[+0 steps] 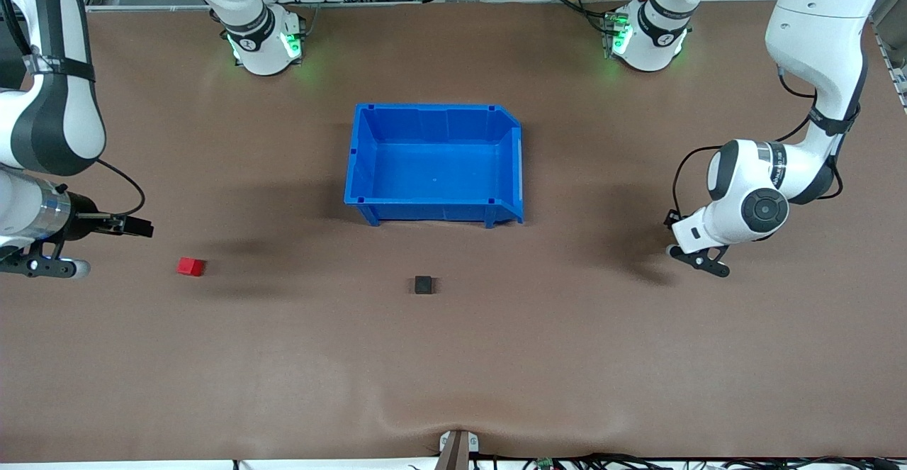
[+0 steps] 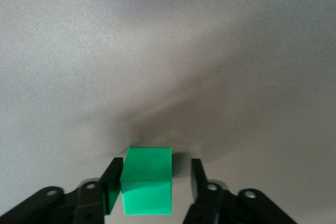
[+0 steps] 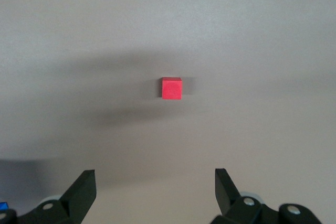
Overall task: Attach green and red cubes to black cube
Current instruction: 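Grasp the red cube with the right gripper while the left gripper carries green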
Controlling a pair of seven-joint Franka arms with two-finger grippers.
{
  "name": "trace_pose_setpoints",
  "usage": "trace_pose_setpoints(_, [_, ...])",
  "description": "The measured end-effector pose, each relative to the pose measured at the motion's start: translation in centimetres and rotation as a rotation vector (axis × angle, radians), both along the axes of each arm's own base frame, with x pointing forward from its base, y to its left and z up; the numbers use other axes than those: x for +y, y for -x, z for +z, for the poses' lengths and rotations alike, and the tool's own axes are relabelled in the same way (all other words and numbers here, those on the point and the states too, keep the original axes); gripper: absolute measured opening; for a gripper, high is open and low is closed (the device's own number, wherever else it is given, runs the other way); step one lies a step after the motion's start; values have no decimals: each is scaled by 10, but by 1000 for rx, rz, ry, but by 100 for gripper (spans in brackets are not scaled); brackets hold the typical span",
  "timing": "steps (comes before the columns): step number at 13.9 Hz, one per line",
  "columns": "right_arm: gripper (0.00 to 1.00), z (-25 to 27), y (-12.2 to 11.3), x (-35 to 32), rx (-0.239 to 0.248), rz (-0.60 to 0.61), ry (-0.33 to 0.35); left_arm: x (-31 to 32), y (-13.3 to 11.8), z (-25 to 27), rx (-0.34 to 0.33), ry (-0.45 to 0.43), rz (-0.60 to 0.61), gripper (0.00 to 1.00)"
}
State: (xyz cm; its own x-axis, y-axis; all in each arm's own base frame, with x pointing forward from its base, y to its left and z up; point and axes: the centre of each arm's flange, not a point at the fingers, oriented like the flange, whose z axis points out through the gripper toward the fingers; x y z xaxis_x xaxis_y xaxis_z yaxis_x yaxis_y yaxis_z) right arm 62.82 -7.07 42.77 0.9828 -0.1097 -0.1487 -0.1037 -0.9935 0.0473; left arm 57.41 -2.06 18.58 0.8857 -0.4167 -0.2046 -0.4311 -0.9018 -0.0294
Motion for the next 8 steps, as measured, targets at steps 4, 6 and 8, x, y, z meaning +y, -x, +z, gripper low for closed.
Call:
trace_pose_setpoints(4, [100, -13, -5, 0, -1, 1, 2, -1, -2, 1, -14, 3, -1, 42])
trace_pose_setpoints(6, [100, -19, -7, 0, -3, 2, 3, -1, -3, 2, -20, 4, -1, 40])
trace_pose_setpoints(8, [100, -24, -8, -1, -2, 2, 4, 0, -5, 3, -24, 4, -1, 40])
